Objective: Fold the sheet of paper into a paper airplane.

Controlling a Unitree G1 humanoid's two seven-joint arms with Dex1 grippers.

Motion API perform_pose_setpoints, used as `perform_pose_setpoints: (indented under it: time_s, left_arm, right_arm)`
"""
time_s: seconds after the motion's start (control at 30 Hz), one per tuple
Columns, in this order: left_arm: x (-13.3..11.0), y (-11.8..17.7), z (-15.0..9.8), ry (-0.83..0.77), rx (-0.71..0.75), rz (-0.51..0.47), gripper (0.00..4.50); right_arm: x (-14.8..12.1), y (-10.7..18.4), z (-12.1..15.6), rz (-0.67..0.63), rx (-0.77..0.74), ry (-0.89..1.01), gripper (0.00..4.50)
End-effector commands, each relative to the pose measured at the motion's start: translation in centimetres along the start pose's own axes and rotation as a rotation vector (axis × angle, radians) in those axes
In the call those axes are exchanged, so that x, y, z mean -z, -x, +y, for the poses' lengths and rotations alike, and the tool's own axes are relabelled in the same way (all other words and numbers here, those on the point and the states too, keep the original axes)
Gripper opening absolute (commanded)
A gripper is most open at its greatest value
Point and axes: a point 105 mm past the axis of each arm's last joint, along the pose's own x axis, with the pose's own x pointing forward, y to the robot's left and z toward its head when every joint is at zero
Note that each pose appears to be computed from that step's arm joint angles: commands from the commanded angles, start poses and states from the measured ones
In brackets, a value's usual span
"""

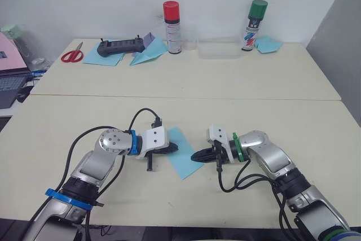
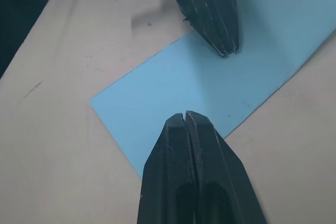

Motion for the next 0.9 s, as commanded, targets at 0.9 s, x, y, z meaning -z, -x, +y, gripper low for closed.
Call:
perform_pose_setpoints:
  time_s: [0.9]
  left_arm:
    - [-0.2,-0.7,0.0,0.19,-0.277,-0.066,0.0]
  right_arm:
    - [3.2,-0.2,0.1,0.085,0.056,-0.041,0.02]
